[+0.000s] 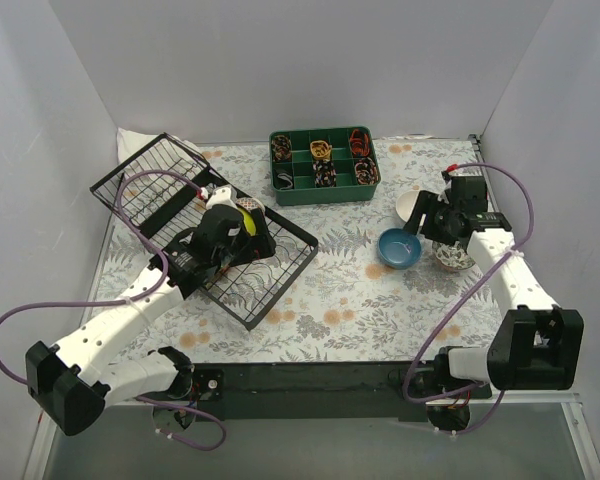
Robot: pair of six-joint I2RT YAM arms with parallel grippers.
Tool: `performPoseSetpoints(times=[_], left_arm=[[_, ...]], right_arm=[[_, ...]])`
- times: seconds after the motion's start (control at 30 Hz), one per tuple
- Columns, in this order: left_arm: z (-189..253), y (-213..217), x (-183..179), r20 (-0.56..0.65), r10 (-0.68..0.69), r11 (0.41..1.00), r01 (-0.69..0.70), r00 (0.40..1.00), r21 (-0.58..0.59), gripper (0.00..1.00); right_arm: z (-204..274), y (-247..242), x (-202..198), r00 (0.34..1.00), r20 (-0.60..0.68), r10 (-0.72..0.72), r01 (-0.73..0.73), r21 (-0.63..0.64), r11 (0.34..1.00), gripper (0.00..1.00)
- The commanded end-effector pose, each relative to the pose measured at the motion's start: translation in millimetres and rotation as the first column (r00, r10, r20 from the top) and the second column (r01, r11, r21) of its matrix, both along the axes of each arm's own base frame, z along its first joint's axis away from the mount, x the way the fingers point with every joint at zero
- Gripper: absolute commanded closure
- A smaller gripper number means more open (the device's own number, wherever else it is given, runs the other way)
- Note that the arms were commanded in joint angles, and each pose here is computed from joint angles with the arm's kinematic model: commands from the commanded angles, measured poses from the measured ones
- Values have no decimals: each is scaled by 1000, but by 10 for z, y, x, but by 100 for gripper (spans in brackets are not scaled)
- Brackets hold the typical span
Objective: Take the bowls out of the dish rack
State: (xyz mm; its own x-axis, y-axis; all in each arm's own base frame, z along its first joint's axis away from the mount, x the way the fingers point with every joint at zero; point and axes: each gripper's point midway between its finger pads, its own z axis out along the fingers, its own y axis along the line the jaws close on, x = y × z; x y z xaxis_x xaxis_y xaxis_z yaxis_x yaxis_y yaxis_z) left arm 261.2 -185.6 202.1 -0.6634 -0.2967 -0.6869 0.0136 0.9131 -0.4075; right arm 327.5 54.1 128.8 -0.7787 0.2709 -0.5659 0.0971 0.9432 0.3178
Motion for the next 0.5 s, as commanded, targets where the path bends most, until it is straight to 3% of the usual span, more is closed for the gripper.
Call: performPoseSetpoints(times=[0.0, 0.23, 0.47], left_arm=[[172, 96, 110, 37, 51, 999, -51, 998, 7, 2], [116, 387, 201, -8, 134, 991, -134, 991, 22, 2], [115, 767, 249, -29, 232, 973, -231, 972, 26, 2]], right_arm=[[527, 373, 62, 977, 158, 143, -155, 66, 986, 24], [904, 997, 88, 894, 340, 292, -340, 91, 936, 14], [1022, 1737, 42, 784, 429, 448, -531, 91, 842, 9]])
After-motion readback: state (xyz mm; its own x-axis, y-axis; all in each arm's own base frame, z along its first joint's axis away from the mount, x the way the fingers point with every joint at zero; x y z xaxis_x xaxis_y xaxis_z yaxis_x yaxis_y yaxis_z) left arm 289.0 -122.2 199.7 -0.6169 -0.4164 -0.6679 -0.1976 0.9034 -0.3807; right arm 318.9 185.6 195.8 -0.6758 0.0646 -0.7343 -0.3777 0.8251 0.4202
